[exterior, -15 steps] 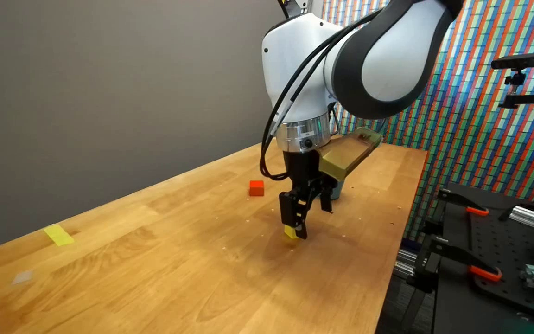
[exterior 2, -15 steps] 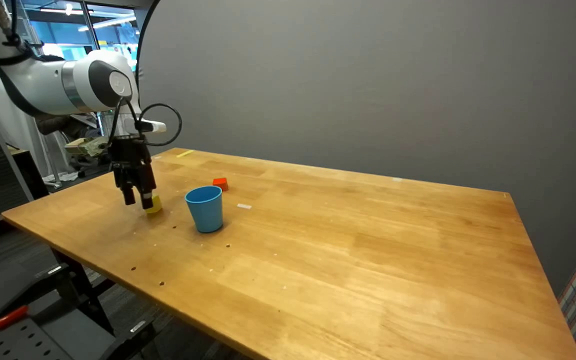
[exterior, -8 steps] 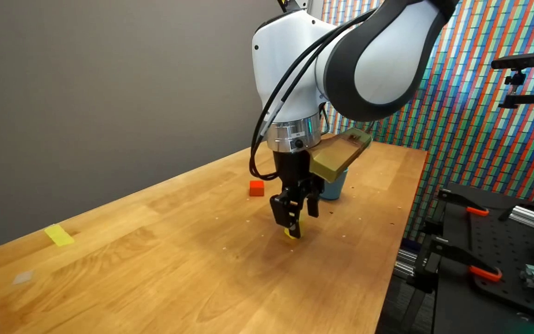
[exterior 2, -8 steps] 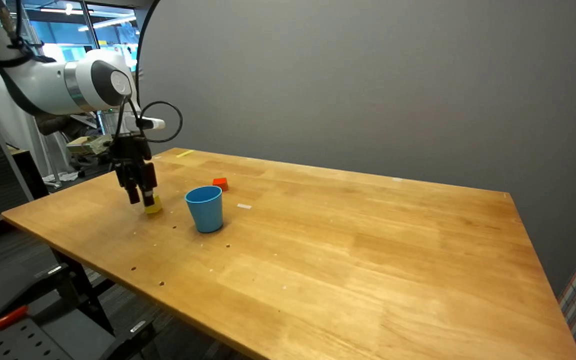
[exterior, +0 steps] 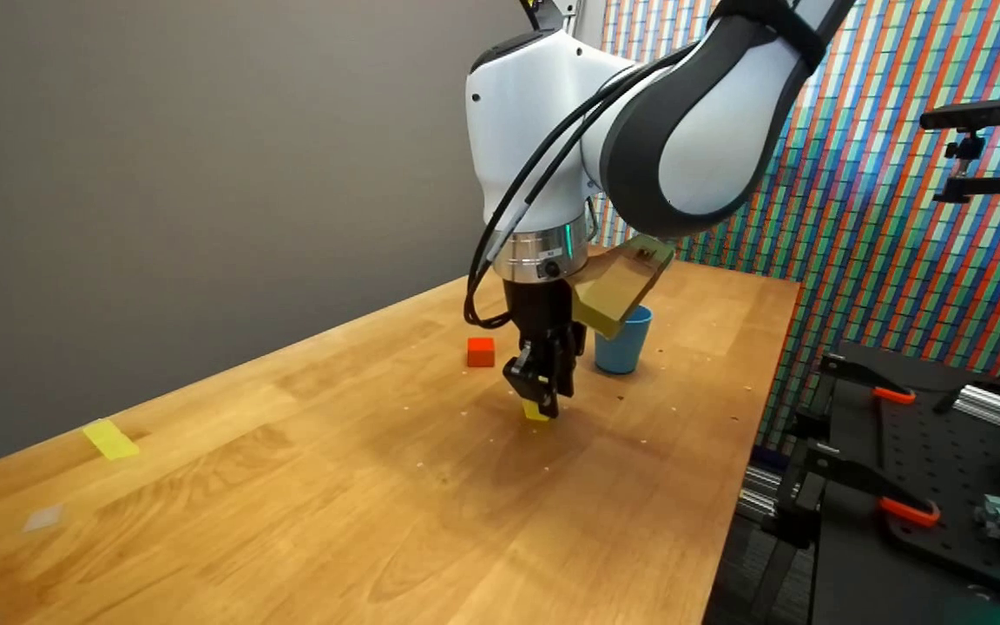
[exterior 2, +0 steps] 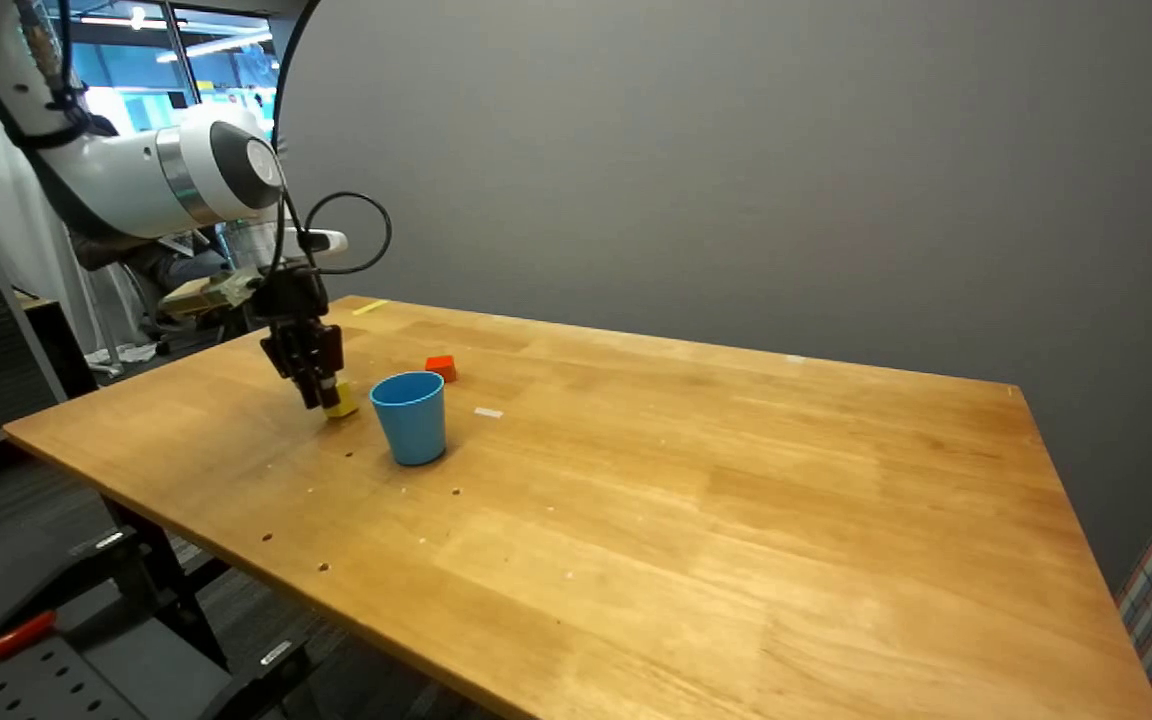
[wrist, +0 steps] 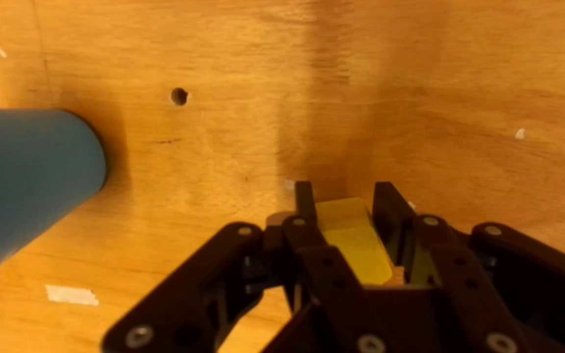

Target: Put the yellow cube in the cup

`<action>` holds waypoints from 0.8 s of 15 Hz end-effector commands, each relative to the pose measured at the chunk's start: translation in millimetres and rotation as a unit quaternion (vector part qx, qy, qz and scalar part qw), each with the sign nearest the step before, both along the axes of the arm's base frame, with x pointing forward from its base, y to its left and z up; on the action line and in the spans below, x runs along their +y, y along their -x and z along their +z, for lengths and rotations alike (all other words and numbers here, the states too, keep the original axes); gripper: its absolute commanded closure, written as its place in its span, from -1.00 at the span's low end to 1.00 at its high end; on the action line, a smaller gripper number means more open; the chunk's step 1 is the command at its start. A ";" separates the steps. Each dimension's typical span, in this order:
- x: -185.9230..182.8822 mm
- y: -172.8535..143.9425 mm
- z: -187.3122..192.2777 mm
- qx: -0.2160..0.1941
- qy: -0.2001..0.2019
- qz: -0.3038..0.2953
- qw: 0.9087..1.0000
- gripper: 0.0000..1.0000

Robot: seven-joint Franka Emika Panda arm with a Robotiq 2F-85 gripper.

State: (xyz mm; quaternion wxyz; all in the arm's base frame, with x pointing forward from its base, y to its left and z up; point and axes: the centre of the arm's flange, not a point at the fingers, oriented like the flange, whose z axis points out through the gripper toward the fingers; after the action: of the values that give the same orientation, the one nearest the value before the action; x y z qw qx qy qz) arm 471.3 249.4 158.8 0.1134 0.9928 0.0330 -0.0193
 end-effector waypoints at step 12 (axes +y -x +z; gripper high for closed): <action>-73.0 2.1 146.7 -0.058 0.020 -0.281 0.958 0.70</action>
State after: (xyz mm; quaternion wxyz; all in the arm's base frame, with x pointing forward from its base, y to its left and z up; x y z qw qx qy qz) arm 496.4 203.3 280.4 0.1239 0.9739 -0.1872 0.0331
